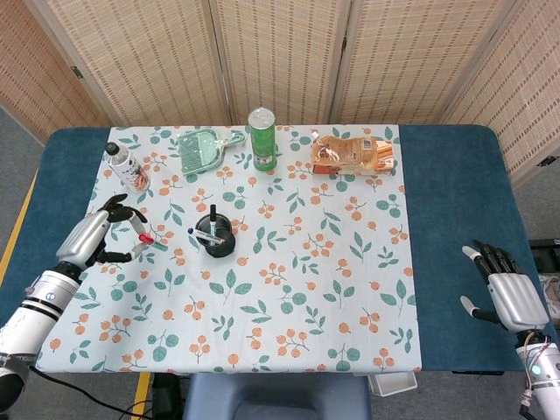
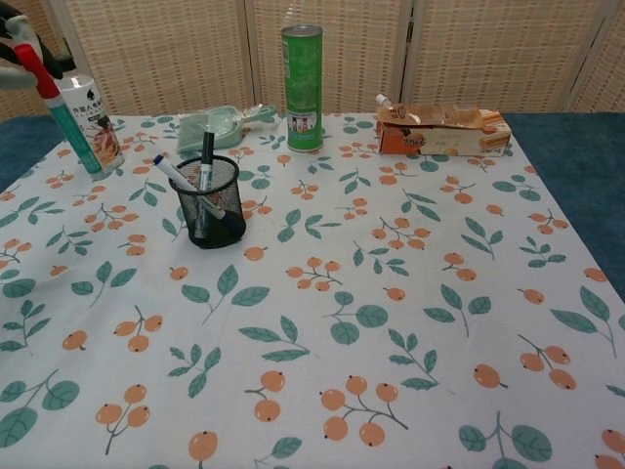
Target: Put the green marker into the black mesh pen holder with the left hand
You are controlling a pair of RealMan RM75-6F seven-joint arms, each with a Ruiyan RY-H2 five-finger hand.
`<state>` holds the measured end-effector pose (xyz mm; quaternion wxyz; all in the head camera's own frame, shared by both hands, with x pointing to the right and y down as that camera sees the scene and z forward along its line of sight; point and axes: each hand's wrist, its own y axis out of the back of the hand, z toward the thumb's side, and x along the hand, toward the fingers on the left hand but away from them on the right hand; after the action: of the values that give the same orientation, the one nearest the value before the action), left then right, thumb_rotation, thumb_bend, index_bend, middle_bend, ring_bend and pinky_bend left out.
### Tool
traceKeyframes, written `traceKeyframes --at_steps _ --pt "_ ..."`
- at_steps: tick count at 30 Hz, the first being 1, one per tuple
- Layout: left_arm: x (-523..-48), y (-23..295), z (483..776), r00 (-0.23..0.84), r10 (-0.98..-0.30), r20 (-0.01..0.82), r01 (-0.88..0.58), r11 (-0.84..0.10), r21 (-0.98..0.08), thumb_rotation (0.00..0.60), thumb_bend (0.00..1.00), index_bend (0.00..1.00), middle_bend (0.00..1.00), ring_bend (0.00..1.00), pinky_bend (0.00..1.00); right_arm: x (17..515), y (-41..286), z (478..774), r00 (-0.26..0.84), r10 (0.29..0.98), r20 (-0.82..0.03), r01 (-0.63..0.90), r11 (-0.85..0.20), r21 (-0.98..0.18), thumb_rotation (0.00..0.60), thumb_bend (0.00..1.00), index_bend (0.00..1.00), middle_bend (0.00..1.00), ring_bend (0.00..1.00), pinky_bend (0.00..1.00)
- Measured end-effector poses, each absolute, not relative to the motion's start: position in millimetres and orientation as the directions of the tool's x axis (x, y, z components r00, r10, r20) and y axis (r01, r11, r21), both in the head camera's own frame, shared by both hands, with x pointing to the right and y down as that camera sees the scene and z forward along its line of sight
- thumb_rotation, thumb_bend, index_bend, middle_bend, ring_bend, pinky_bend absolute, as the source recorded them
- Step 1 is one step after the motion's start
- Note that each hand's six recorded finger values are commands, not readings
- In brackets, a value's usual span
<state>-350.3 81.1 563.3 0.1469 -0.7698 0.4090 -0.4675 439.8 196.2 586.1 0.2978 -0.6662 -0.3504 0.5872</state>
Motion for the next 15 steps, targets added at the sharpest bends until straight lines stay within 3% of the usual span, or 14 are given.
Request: traceKeyframes --at_steps 15 --pt "-370.5 67.3 552.6 0.196 -0.764 0.614 -0.47 -0.623 -0.625 0.6 0.47 0.64 0.41 0.03 0.15 424.4 191.8 603.6 0.065 0.798 -0.6 0.084 -0.603 -0.793 0.6 0.3 0.07 0.0 0.0 0.0"
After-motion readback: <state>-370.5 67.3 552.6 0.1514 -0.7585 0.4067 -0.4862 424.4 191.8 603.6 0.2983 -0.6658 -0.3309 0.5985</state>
